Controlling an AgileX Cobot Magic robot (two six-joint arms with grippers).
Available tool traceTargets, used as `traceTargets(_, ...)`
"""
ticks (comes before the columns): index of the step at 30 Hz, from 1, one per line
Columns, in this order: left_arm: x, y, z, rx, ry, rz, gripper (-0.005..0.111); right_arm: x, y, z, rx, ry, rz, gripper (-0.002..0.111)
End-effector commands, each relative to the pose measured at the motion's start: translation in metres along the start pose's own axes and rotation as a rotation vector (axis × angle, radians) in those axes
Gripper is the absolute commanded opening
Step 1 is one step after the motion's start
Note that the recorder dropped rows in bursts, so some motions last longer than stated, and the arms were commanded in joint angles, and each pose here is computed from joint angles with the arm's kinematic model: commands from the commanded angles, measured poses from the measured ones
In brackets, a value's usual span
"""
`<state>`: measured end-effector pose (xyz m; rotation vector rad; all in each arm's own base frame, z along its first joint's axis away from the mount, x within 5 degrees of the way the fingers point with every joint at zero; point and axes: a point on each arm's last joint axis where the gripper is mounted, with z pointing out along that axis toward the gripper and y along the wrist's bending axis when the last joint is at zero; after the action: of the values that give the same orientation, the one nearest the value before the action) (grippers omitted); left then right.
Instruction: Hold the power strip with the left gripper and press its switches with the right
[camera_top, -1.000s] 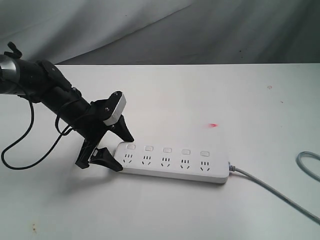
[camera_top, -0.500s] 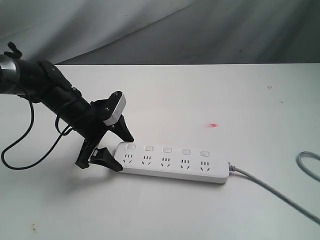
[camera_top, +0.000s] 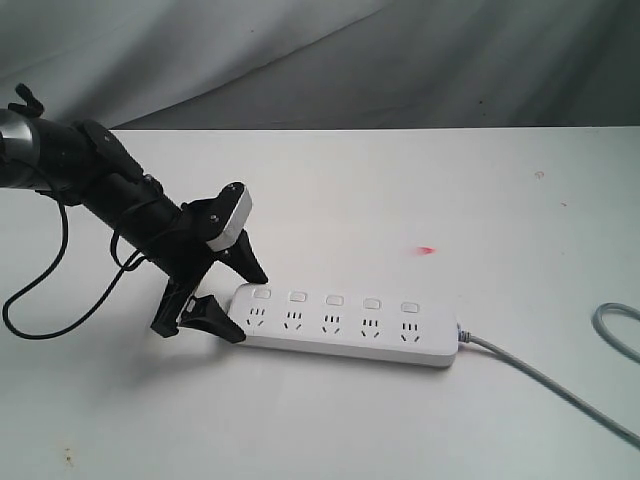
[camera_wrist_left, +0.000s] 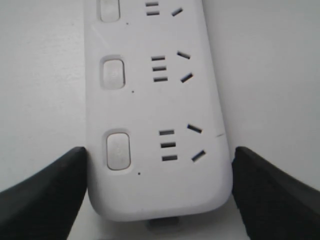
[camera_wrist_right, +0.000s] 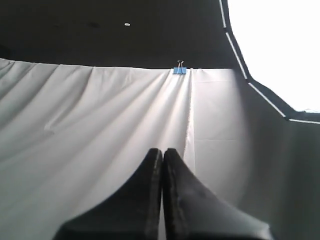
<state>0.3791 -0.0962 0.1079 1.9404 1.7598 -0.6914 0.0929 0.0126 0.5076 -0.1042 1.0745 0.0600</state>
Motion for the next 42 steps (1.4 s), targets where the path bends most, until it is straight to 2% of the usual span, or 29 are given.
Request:
traceTargets(1, -0.003, 0.002, 0.001, -0.005, -0.012, 0.009, 0.034, -0.006, -0.001, -0.008, 0.006, -0.022, 0.340, 0.000)
traceTargets(8, -0.003, 0.002, 0.001, -0.005, -0.012, 0.009, 0.034, -0.012, -0.003, -0.025, -0.002, -0.053, 0.789, 0.000)
traceTargets(10, -0.003, 0.002, 0.001, -0.005, -0.012, 0.009, 0.034, -0.007, -0.001, -0.027, -0.013, -0.037, 0.843, 0.000)
traceTargets(13, -0.003, 0.002, 0.001, -0.005, -0.012, 0.009, 0.034, 0.008, 0.008, -0.032, -0.088, 0.023, 0.746, 0.000)
traceTargets(17, -0.003, 0.002, 0.001, -0.005, -0.012, 0.009, 0.034, 0.041, 0.029, -0.043, -0.282, 0.210, 0.372, 0.000)
traceTargets(20, -0.003, 0.002, 0.001, -0.005, -0.012, 0.009, 0.034, 0.068, 0.036, -0.050, -0.346, 0.412, 0.268, 0.000)
traceTargets(24, -0.003, 0.002, 0.001, -0.005, -0.012, 0.009, 0.034, 0.095, 0.030, -0.060, -0.246, 0.677, 0.265, 0.000)
traceTargets(27, -0.003, 0.002, 0.001, -0.005, -0.012, 0.009, 0.034, 0.105, 0.022, -0.065, -0.159, 0.789, 0.207, 0.000)
traceTargets(33, -0.003, 0.002, 0.001, -0.005, -0.012, 0.009, 0.034, 0.100, 0.009, -0.075, -0.047, 0.782, 0.067, 0.000)
traceTargets(38, -0.003, 0.002, 0.001, -0.005, -0.012, 0.009, 0.034, 0.095, -0.001, -0.083, 0.088, 0.761, 0.066, 0.000)
traceTargets(42, -0.003, 0.002, 0.001, -0.005, -0.012, 0.009, 0.034, 0.095, -0.002, -0.083, 0.089, 0.762, 0.054, 0.000)
